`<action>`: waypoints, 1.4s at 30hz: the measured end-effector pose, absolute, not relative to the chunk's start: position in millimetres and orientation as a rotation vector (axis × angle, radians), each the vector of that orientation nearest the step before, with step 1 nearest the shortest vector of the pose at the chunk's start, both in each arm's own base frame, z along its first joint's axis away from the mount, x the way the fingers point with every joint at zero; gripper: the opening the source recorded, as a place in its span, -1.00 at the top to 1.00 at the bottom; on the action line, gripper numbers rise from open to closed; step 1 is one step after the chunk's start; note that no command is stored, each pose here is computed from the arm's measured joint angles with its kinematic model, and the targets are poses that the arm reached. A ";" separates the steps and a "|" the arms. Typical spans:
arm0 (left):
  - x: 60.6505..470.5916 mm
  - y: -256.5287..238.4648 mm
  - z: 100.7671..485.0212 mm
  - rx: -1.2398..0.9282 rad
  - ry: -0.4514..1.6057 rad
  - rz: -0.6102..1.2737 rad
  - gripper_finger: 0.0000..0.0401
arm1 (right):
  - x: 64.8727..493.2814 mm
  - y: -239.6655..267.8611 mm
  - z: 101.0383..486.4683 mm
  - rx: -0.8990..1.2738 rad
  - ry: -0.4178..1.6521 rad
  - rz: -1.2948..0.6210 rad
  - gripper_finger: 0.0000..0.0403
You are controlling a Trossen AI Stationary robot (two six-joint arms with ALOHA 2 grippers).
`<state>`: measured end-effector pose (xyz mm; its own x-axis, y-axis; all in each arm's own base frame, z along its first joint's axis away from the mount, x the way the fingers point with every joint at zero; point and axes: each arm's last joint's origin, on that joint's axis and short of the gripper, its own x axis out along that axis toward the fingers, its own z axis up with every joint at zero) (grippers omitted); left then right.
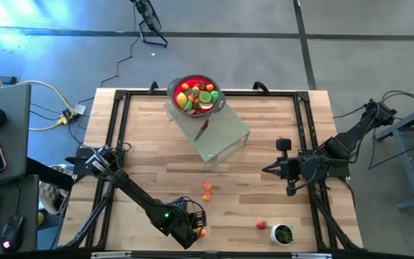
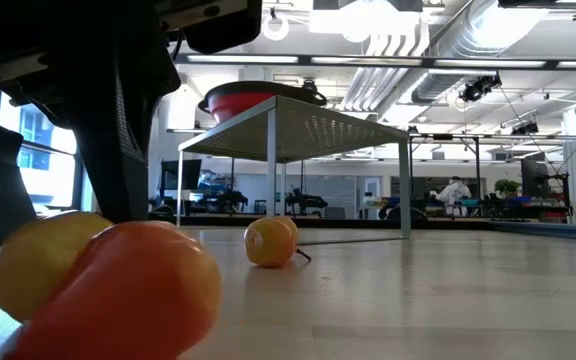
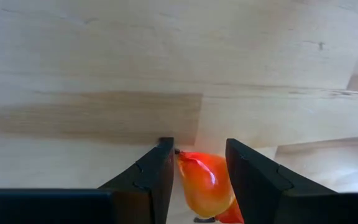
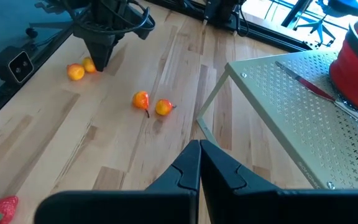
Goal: Pick & Place Fruit
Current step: Put the orange pear into the red strainer on the shelf
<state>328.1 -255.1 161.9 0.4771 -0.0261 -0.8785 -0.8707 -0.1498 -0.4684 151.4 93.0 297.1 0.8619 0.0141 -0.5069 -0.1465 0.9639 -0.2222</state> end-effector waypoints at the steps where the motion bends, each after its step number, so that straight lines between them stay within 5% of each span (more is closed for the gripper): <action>1: 328.0 -255.0 161.9 -1.549 0.807 0.899 0.29 | 151.4 93.0 297.1 -0.259 0.527 0.085 0.99; 6: 326.3 -253.6 161.0 -1.527 0.813 0.921 0.37 | 151.4 93.0 297.1 -0.259 0.527 0.085 0.99; 16: 321.6 -248.9 158.7 -1.460 0.797 0.979 0.96 | 151.4 93.0 297.1 -0.259 0.527 0.085 0.99; 42: 321.5 -242.8 171.2 -1.299 0.658 0.898 1.00 | 151.3 93.0 297.1 -0.258 0.527 0.085 0.99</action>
